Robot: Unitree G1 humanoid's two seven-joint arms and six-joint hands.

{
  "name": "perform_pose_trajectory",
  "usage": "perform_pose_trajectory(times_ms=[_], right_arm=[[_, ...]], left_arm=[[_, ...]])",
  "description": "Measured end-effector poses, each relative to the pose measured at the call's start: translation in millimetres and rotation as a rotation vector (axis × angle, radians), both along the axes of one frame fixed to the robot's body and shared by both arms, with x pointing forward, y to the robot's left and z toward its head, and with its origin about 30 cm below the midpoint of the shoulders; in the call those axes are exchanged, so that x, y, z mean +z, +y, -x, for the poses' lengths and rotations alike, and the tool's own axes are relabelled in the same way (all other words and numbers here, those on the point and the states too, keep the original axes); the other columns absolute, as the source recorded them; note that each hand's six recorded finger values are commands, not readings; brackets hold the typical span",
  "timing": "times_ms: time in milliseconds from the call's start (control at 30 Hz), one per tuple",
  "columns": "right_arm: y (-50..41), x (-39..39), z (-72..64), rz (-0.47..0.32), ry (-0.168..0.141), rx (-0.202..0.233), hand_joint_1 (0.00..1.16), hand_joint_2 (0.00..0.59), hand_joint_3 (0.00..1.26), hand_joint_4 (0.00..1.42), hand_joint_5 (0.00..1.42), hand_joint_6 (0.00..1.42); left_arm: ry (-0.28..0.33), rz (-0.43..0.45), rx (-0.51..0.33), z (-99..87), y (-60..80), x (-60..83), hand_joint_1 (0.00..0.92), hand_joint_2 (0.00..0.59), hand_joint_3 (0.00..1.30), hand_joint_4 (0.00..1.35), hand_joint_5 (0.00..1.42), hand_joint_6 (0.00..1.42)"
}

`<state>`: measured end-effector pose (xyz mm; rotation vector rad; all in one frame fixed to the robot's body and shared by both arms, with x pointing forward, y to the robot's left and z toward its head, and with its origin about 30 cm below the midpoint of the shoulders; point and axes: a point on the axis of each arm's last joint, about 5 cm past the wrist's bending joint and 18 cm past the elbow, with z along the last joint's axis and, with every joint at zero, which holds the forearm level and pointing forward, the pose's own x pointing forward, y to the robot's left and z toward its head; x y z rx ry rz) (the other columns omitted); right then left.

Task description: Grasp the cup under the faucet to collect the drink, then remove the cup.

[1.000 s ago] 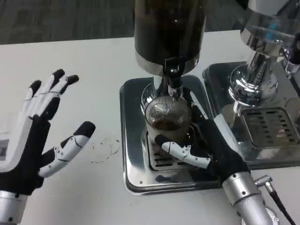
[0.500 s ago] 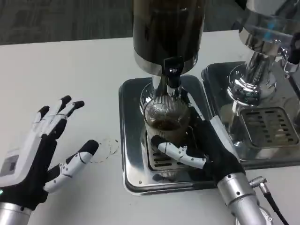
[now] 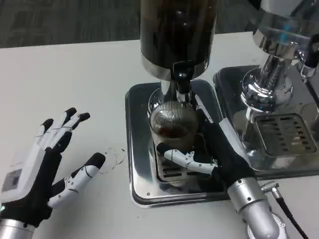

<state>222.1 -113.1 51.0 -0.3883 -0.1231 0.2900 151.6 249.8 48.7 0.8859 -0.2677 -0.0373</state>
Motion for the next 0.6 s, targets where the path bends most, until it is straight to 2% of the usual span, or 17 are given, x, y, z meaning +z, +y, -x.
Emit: perform_pose_trajectory(times_ms=[200,433,600], right_arm=[[2.7,-0.3,-0.1,0.002,0.003,0.018,0.77,0.186,0.01,0.15,0.12,0.27],[4.4,0.1,-0.5,-0.009,-0.003,0.011,0.80,0.189,0.24,0.29,0.24,0.37],[5.7,-0.4,-0.2,-0.025,-0.003,-0.002,0.87,0.205,0.31,0.40,0.32,0.45]], left_arm=[[-0.001,0.000,0.000,0.0,0.0,0.0,0.000,0.217,0.18,0.00,0.09,0.00],[0.001,0.001,-0.001,0.1,-0.3,-0.3,0.000,0.217,0.18,0.00,0.10,0.01],[0.000,0.005,0.002,0.1,-0.2,-0.2,0.000,0.218,0.18,0.00,0.11,0.01]])
